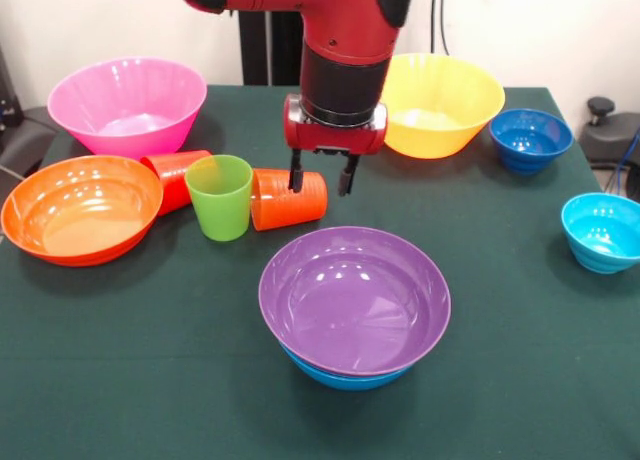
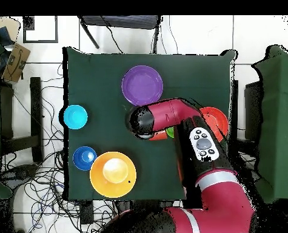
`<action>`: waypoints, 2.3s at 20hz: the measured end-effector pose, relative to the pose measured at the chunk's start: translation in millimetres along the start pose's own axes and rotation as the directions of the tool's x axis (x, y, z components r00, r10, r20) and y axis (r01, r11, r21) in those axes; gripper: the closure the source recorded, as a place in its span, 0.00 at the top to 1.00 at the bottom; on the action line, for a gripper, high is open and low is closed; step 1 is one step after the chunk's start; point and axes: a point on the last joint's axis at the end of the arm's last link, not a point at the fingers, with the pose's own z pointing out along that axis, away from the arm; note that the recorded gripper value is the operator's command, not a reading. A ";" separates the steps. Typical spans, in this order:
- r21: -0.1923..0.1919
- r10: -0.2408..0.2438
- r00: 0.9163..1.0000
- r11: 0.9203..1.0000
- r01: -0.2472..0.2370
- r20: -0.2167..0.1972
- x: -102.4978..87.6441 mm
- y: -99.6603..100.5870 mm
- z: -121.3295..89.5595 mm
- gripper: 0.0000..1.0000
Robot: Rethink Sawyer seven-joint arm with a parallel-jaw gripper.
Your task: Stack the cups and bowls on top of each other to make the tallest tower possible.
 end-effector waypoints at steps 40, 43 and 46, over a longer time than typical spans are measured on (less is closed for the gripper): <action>-0.166 0.076 0.997 0.984 -0.071 0.022 -26.3 -30.8 -37.1 1.00; -0.166 0.082 0.997 0.983 -0.078 0.015 -25.9 -39.4 -48.1 1.00; -0.164 0.089 0.996 0.983 -0.086 0.014 -25.1 -48.7 -56.5 1.00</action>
